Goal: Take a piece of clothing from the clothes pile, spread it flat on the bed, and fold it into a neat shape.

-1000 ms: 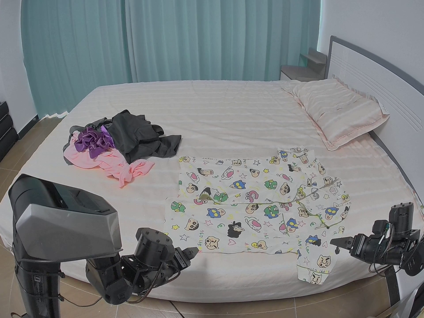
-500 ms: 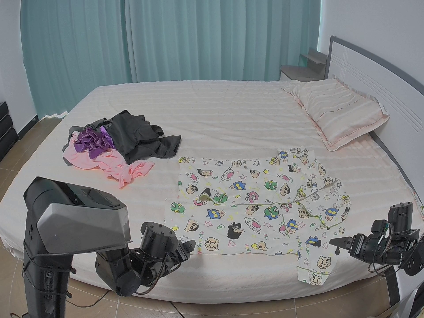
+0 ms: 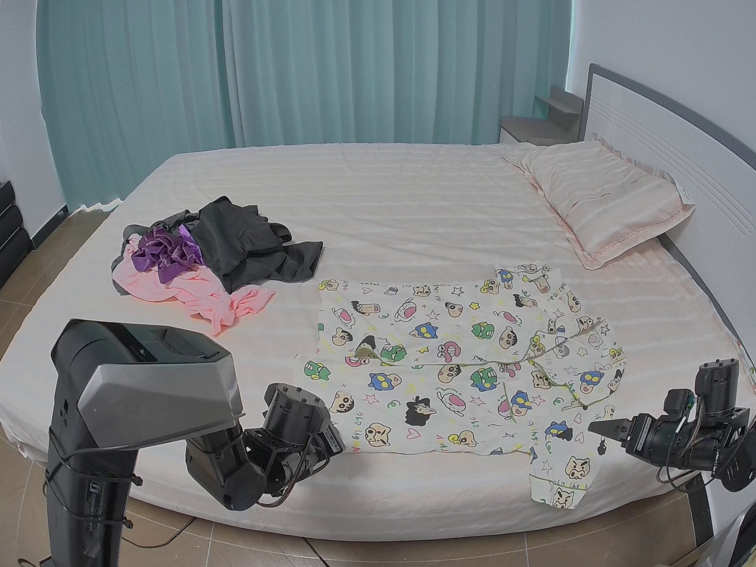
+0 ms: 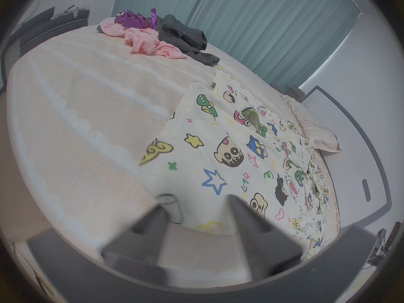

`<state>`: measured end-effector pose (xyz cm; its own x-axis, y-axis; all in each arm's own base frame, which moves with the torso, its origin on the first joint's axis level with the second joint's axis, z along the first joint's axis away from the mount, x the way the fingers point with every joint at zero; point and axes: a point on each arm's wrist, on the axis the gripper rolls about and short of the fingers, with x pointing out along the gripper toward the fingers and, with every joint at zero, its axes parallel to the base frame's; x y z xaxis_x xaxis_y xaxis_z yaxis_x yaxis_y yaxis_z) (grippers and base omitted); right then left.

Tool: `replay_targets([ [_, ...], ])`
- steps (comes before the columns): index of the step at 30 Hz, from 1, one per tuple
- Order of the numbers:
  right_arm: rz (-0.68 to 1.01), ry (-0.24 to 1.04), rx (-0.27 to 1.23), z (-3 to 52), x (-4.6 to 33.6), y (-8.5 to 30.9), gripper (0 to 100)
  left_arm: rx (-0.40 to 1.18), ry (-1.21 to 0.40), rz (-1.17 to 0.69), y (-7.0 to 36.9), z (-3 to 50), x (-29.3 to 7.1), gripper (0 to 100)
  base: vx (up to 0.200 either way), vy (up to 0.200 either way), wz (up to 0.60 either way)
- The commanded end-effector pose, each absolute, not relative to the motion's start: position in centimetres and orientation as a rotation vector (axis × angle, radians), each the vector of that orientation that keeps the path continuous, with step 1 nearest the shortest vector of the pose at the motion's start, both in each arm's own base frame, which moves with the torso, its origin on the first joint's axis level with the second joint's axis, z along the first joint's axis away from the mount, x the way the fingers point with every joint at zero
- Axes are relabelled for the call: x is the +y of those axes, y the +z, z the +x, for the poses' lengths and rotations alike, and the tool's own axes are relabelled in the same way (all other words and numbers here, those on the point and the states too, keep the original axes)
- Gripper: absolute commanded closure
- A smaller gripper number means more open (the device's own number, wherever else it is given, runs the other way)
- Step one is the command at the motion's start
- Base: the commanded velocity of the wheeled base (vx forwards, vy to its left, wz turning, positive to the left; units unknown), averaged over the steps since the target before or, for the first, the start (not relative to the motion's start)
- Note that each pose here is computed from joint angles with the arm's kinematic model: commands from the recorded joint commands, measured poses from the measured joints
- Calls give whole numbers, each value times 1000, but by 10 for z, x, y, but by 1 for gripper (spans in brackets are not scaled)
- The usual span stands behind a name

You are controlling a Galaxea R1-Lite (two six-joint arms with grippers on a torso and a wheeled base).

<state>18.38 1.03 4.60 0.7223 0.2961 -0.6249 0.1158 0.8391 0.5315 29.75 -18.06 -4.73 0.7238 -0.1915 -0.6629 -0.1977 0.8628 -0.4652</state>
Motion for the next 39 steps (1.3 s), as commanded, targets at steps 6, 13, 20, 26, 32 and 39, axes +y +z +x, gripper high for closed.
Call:
replay_targets([
  [6, 589, 71, 791, 188, 5, 38, 0, 735, 53, -549, -47, 303, -176, 100, 0, 0, 0],
  [13, 580, 61, 803, 198, 2, 24, 0, 671, 118, -672, -38, 311, -169, 100, 0, 0, 0],
  [20, 538, 31, 788, 224, -9, -11, 0, 523, 127, -758, -29, 317, -169, 100, 0, 0, 0],
  [26, 520, 16, 810, 241, -14, -37, 0, 482, 134, -780, -26, 323, -165, 100, 0, 0, 0],
  [32, 507, 25, 787, 256, -15, -43, 0, 489, 145, -778, -35, 325, -164, 100, 0, 0, 0],
  [39, 502, 31, 781, 266, -15, -49, 0, 480, 135, -781, -37, 325, -165, 100, 0, 0, 0],
])
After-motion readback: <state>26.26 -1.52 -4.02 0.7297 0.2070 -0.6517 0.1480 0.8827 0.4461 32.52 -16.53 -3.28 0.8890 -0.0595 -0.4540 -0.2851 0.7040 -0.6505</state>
